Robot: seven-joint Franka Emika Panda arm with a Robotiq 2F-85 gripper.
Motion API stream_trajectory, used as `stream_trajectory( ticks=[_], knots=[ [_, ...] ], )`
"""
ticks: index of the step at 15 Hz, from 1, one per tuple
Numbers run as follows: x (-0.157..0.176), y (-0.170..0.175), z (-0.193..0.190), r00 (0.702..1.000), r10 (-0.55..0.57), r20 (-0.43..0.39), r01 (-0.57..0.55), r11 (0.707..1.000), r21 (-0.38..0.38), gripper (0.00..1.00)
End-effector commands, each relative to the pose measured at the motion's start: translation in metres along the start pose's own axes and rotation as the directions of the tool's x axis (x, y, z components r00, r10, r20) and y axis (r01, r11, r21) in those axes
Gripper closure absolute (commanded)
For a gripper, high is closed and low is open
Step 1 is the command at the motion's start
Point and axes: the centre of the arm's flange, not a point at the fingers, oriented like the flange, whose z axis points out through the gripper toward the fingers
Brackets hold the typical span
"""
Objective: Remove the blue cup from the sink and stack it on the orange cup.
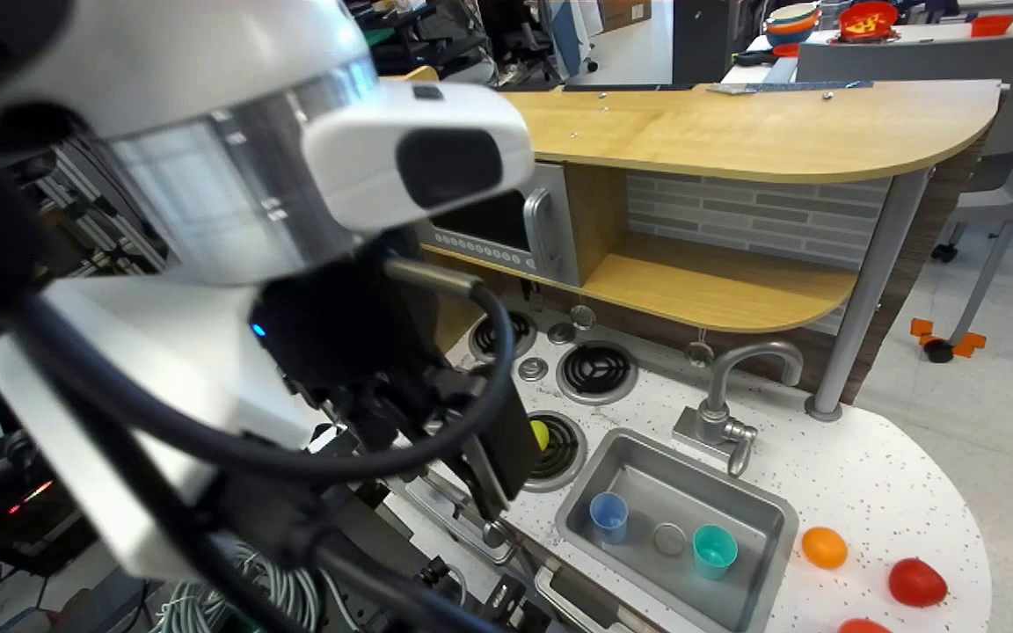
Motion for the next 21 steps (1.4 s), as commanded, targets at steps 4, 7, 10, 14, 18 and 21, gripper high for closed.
stream_trajectory(
  ticks=[4, 7, 10, 14, 18, 21],
  knots=[
    [0.052, 0.027, 0.081, 0.997, -0.071, 0.016, 0.071, 0.998, 0.003, 0.00],
    [0.074, 0.032, 0.114, 0.998, -0.058, 0.003, 0.058, 0.998, -0.010, 0.00],
    [0.097, 0.036, 0.144, 0.999, -0.031, -0.013, 0.031, 0.999, -0.016, 0.00],
    [0.127, 0.038, 0.182, 1.000, -0.016, 0.016, 0.016, 1.000, -0.009, 0.00],
    [0.149, 0.041, 0.211, 0.999, -0.014, 0.049, 0.015, 1.000, -0.015, 0.00],
    [0.160, 0.042, 0.233, 0.998, -0.011, 0.065, 0.013, 1.000, -0.027, 0.00]
  ],
)
